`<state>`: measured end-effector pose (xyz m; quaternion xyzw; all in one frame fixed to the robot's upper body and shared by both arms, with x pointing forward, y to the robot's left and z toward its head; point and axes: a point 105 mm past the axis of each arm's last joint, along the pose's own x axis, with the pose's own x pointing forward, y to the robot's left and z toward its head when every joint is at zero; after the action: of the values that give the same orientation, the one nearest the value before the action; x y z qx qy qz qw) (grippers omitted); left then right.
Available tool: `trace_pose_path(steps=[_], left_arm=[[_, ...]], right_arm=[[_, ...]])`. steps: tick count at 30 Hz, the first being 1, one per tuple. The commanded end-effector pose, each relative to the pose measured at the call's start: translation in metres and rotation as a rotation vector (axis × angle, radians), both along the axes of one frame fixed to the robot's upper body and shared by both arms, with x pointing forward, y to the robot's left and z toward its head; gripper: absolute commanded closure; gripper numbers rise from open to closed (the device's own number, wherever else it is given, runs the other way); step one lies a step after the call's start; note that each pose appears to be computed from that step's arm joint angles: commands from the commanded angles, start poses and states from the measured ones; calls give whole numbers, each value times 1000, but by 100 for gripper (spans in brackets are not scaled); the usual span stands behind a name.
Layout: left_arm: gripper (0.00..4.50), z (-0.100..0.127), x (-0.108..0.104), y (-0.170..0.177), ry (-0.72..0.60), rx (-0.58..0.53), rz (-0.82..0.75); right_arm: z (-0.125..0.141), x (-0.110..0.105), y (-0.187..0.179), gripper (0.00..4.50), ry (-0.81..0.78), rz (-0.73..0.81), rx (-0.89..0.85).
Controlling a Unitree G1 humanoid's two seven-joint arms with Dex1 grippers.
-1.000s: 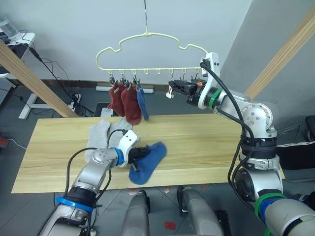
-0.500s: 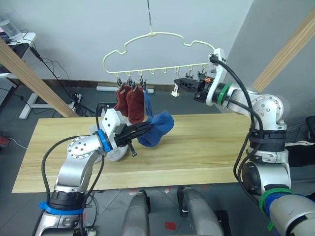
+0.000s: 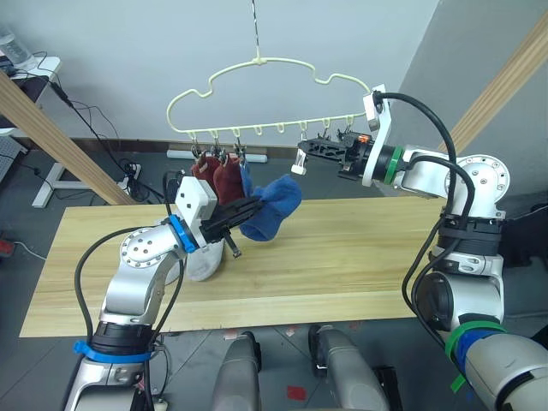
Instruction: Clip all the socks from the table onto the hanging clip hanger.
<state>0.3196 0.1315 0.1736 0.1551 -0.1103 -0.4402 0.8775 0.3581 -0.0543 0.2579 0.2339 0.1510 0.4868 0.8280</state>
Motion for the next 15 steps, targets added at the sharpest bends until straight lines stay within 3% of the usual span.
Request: trace_pose_path(steps=[1, 15], left_arm=[[449, 10, -1, -5, -38, -20, -14], [449, 15, 5, -14, -50, -28, -30]], right_arm=[[10, -7, 3, 416, -45, 26, 8], [6, -7, 8, 416, -27, 25, 18]])
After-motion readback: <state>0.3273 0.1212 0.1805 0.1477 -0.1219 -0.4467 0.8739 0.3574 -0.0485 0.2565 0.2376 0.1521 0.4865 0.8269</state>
